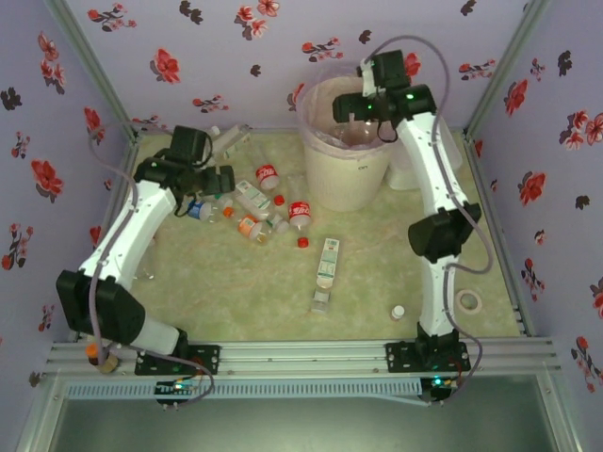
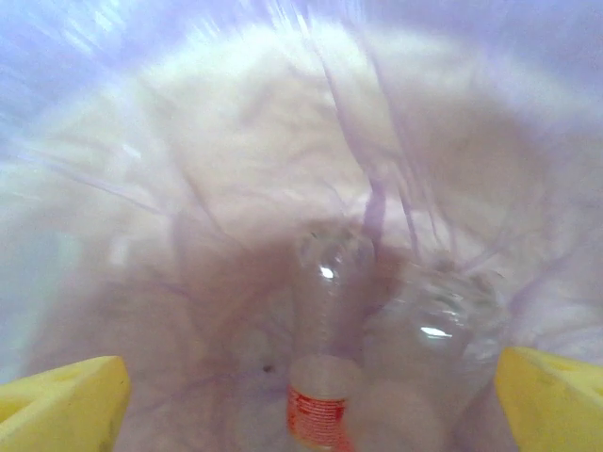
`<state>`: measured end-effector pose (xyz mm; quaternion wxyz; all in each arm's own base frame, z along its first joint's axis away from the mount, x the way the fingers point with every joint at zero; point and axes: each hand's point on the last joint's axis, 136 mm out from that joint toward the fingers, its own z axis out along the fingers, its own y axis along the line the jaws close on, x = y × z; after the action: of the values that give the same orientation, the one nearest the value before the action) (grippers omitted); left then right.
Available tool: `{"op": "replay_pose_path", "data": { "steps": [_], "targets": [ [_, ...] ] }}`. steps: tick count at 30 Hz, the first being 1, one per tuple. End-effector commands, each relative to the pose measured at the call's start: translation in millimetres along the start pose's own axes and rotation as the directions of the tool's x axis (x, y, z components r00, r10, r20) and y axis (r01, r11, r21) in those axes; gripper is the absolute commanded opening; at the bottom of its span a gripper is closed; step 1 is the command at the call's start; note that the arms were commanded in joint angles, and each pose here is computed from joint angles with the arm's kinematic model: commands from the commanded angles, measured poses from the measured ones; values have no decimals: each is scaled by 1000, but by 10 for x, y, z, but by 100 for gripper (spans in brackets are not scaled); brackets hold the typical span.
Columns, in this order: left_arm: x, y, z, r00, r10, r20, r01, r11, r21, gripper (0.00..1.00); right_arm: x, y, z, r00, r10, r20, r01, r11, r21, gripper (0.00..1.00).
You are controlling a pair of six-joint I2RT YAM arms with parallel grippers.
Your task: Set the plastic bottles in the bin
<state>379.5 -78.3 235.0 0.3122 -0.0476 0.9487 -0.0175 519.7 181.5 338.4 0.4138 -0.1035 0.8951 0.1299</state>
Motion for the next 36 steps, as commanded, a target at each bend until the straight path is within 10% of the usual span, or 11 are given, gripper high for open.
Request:
{"op": "replay_pose_path", "data": {
  "steps": [1, 13, 25, 36],
  "targets": [
    [-271, 292, 224, 998, 61, -11, -61, 996, -70, 100, -416, 254, -680, 985, 34, 169, -16, 994, -108, 100],
    [-1095, 1235, 1423, 995, -89, -46, 88, 996, -32, 97, -148, 195, -1831, 966, 107, 233, -82, 990, -116, 100],
    [-1169, 1569, 2286, 988, -119, -101, 125, 991, 48, 100, 1003, -388, -1957, 969, 235, 72, -240, 967, 81, 100],
    [-1226, 1513, 2562, 969, -234, -73, 242, 960, 143, 100, 1249, -451, -1858, 950, 310, 40, -312, 945, 102, 100]
  ]
}}
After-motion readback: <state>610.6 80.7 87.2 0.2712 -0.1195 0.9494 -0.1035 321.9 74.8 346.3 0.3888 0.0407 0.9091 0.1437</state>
